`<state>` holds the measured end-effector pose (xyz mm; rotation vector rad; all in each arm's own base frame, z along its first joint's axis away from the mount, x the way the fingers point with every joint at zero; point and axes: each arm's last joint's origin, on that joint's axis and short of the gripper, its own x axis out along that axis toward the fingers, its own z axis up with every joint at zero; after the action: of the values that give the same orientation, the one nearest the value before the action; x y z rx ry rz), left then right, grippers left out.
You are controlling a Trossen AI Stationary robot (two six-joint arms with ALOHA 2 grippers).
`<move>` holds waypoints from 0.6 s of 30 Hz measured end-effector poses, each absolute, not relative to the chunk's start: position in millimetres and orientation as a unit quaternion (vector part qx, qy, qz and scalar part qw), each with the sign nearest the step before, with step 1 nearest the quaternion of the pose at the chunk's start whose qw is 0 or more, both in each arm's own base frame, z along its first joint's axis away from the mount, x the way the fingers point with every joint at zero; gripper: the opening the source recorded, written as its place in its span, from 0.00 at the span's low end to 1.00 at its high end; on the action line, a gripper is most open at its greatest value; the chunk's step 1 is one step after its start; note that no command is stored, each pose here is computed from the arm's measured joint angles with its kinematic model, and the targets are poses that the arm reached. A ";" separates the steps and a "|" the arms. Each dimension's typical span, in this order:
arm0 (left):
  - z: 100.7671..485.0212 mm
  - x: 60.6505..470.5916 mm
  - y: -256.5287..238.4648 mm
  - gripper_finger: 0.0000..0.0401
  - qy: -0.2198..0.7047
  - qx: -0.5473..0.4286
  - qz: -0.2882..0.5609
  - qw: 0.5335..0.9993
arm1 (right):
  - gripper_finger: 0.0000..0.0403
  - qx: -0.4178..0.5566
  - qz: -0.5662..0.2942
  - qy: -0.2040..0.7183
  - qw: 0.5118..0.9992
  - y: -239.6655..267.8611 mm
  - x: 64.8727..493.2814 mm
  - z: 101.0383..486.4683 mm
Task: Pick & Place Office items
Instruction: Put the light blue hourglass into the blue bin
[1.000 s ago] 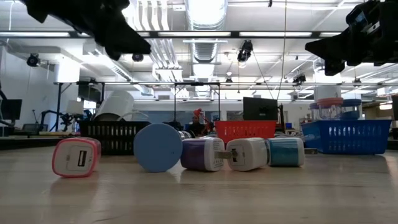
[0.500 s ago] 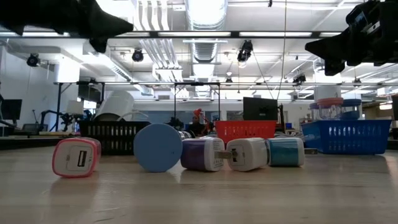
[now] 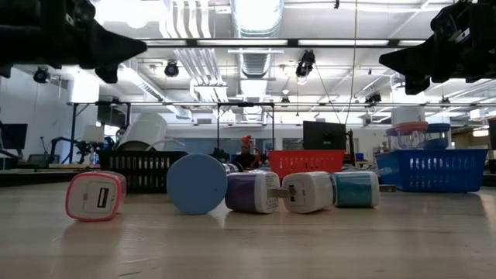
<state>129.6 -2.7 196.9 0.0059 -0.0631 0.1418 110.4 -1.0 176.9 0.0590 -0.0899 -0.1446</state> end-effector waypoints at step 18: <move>174.3 112.0 -1.6 0.01 -0.023 0.003 0.069 0.997 | 0.02 0.029 -0.072 -0.044 0.996 -1.0 110.5 176.6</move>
<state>112.0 -1.6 174.3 0.0057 -0.0462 0.1388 110.5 -1.0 176.6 0.0589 -0.0873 -0.1443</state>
